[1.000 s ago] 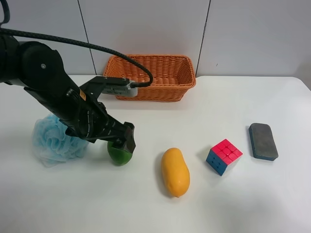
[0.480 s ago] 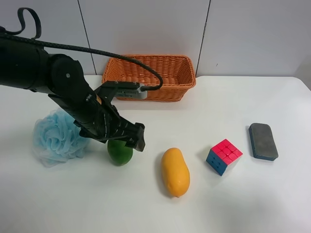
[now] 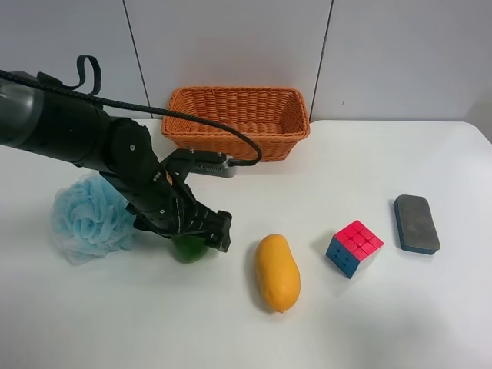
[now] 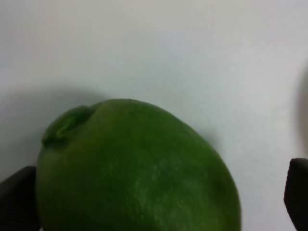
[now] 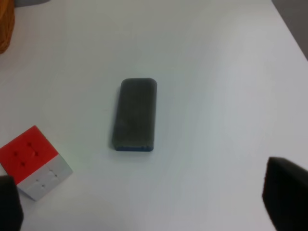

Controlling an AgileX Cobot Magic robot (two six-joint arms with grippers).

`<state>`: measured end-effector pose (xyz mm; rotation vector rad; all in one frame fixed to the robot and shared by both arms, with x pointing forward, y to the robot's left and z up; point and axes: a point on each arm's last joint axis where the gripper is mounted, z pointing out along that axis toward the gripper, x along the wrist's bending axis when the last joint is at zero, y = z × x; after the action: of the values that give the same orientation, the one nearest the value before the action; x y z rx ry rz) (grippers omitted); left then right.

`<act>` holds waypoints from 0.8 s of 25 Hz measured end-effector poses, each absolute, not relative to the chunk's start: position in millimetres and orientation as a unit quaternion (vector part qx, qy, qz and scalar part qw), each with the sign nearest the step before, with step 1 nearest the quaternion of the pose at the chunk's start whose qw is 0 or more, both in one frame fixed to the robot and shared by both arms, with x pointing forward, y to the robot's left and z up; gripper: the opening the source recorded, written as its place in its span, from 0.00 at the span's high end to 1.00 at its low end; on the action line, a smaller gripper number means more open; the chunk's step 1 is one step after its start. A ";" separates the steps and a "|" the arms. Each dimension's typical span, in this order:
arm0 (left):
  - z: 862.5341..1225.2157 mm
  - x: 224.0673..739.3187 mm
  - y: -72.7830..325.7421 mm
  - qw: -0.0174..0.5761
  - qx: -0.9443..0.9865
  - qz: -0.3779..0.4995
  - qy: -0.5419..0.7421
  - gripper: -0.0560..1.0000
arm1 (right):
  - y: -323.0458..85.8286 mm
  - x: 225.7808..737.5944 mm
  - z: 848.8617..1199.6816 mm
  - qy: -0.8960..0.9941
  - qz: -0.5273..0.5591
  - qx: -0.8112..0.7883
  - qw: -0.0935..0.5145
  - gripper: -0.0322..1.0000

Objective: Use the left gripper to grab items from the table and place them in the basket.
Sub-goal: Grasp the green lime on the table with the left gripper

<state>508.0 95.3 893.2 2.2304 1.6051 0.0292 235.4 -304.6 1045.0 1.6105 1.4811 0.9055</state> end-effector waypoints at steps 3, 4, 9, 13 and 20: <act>887.5 508.5 95.2 0.190 0.796 0.010 0.574 0.00 | -304.6 235.4 1045.0 0.579 0.354 0.630 0.377 0.01; 887.5 508.5 95.2 0.190 0.797 0.010 0.574 0.00 | -304.6 235.4 1045.0 0.579 0.354 0.630 0.377 0.01; 887.9 509.5 94.9 0.195 0.795 0.013 0.574 0.02 | -304.6 235.4 1045.0 0.579 0.354 0.630 0.377 0.01; 888.3 510.6 94.5 0.201 0.794 0.017 0.573 0.19 | -304.6 235.4 1045.0 0.579 0.354 0.630 0.377 0.01; 888.9 512.1 94.0 0.208 0.795 0.023 0.570 0.32 | -304.6 235.4 1045.0 0.579 0.354 0.630 0.377 0.01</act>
<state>512.1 94.0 888.9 2.2117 1.5862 0.0637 235.4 -304.6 1045.0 1.6105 1.4811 0.9055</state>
